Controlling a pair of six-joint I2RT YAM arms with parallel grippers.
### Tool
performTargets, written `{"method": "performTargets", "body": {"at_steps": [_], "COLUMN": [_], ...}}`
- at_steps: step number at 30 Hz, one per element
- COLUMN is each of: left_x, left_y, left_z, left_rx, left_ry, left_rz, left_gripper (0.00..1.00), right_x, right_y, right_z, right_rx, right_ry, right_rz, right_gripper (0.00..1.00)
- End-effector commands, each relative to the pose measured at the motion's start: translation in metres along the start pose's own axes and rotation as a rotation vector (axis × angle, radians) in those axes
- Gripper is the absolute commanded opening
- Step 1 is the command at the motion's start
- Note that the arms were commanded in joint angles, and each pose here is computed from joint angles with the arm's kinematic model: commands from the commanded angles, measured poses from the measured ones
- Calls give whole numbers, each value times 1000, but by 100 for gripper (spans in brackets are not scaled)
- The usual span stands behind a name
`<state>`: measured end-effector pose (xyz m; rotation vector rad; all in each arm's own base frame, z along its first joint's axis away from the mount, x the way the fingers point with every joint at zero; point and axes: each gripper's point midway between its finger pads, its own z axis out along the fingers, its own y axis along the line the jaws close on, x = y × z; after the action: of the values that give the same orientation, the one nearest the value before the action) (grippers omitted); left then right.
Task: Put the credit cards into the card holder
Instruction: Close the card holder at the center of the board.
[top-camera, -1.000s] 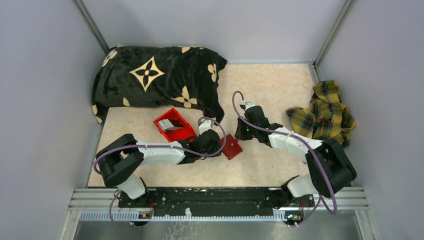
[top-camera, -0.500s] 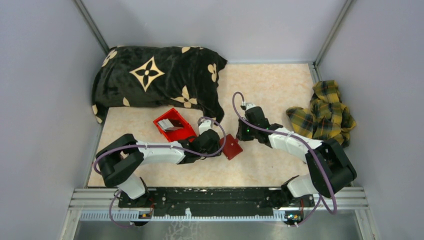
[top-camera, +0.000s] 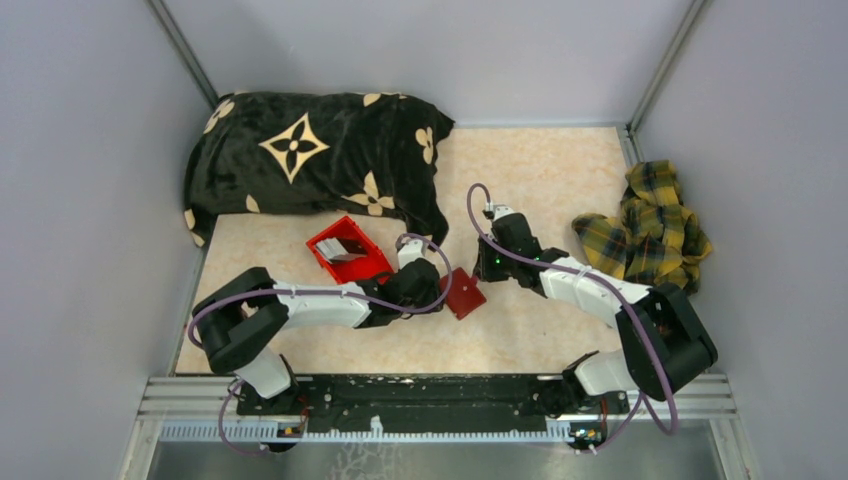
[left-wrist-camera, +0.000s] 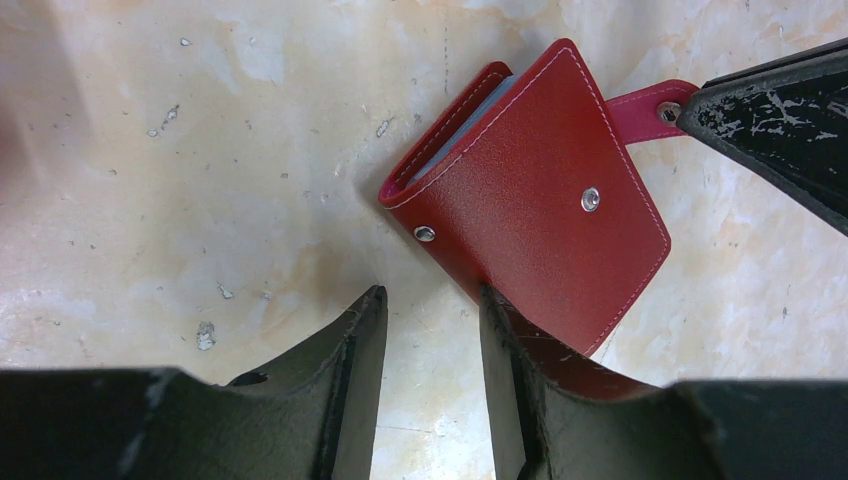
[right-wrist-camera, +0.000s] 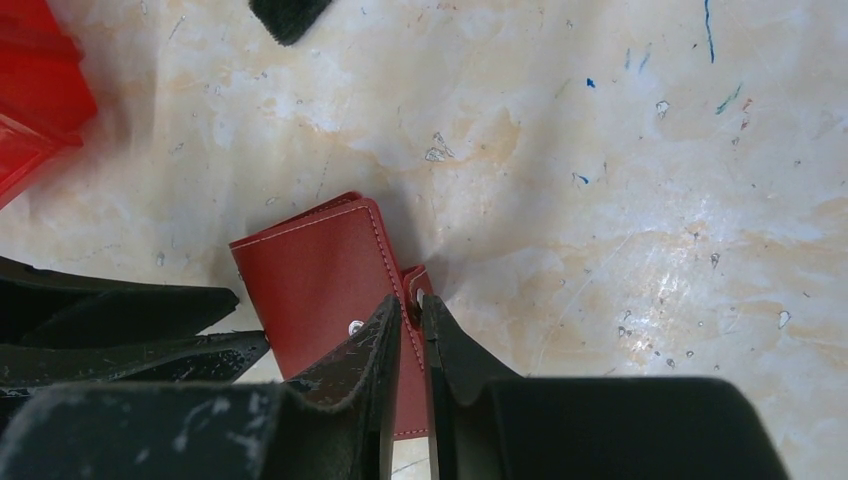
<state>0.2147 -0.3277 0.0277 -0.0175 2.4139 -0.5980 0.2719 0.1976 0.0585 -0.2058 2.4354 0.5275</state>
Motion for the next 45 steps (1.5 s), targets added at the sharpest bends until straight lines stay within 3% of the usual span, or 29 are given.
{"method": "performTargets", "body": {"at_steps": [1,10,15,45], "left_x": [24,24,24,25], "left_y": [23,22,21,11], "left_z": [4,3,2,8], "left_rx": [-71,-67,-67,-53], "left_ry": [81,85,85,101], "left_rz": [23,22,20,28], "left_gripper": [46,46,46,46], "right_x": [-14,-9,-7,10], "right_y": [3,0,0,26], "right_z": [-5,-1,1,-7], "right_rx": [-15,-11,-2,61], "right_ry": [-51,-34,-23,-2], "right_rz": [-8,-11,-18,-178], "right_gripper": [13,10,0,0]}}
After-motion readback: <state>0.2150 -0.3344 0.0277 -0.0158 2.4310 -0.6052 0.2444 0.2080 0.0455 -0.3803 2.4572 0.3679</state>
